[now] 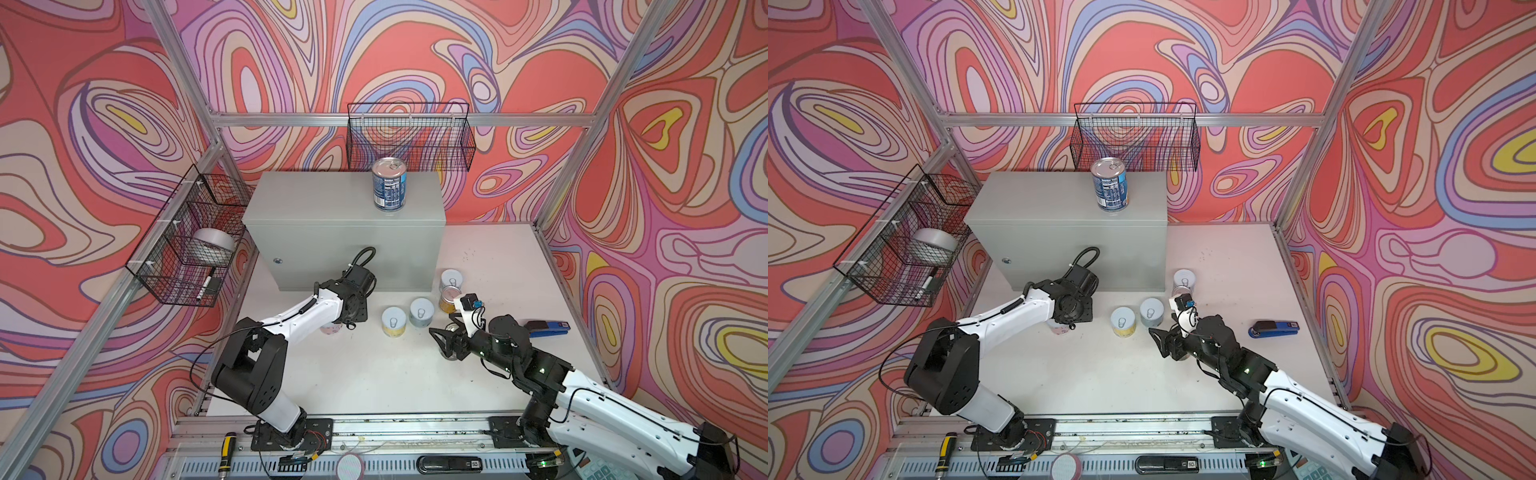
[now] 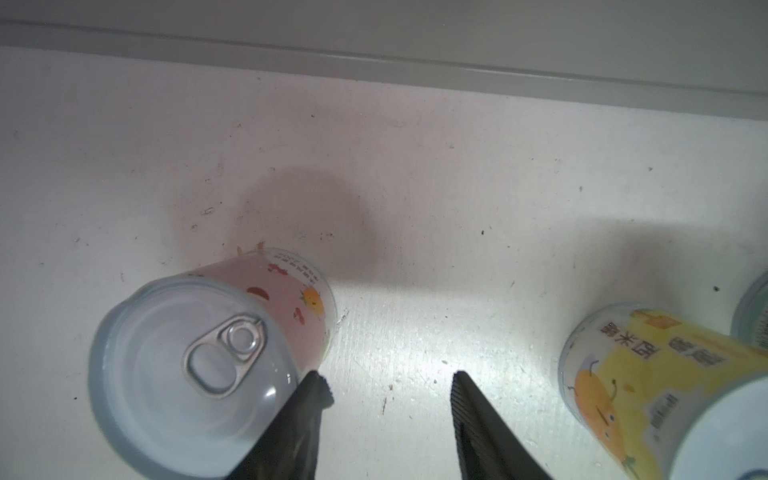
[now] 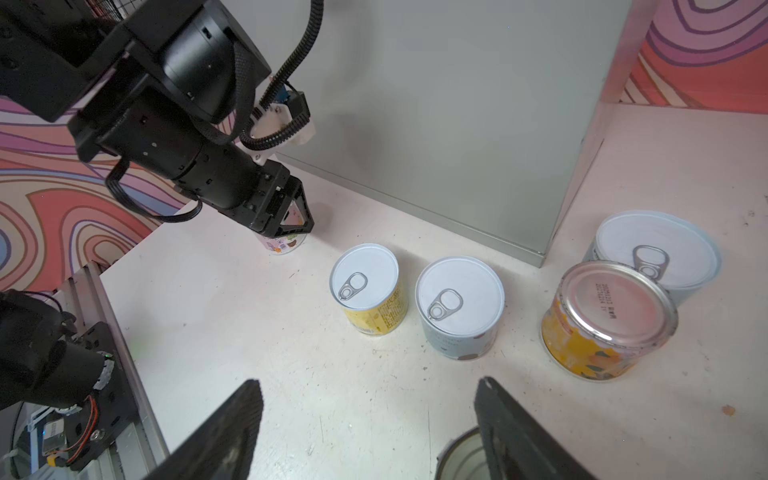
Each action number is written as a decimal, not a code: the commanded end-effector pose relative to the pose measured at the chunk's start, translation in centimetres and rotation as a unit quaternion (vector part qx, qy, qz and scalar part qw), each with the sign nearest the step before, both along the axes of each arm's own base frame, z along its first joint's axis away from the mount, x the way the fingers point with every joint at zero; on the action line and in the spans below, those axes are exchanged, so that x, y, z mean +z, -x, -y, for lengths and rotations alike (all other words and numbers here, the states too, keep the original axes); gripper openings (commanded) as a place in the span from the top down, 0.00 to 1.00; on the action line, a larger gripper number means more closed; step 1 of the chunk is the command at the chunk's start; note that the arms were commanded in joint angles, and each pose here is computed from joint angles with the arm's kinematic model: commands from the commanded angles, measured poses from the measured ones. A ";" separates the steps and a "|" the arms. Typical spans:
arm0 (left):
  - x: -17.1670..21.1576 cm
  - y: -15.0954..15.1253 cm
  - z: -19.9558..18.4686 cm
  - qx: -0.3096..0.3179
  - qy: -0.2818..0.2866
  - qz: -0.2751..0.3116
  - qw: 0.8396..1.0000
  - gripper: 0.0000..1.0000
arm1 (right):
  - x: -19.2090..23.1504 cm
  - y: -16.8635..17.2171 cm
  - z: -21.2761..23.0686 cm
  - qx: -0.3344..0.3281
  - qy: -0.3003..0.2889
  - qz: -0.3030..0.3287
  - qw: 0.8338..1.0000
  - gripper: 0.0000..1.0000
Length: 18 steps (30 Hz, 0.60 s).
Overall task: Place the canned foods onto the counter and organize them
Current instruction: 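Close the left gripper on the pink can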
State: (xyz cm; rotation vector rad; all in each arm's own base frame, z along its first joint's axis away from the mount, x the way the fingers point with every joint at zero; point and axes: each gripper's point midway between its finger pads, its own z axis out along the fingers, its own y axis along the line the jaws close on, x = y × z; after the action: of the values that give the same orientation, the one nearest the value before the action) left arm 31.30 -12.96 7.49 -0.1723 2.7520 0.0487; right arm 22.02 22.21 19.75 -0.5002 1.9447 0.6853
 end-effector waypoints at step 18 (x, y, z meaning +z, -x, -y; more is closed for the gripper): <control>2.1 3.2 -6.0 0.071 -0.046 0.003 0.996 0.01 | 0.3 -0.4 0.7 -0.013 0.025 0.021 0.999 0.16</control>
State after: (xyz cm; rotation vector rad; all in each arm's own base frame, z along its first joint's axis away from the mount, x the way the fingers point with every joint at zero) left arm 29.20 -7.75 10.37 -0.3502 2.6791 0.1595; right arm 22.42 21.77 19.80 -0.4995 1.9332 0.6372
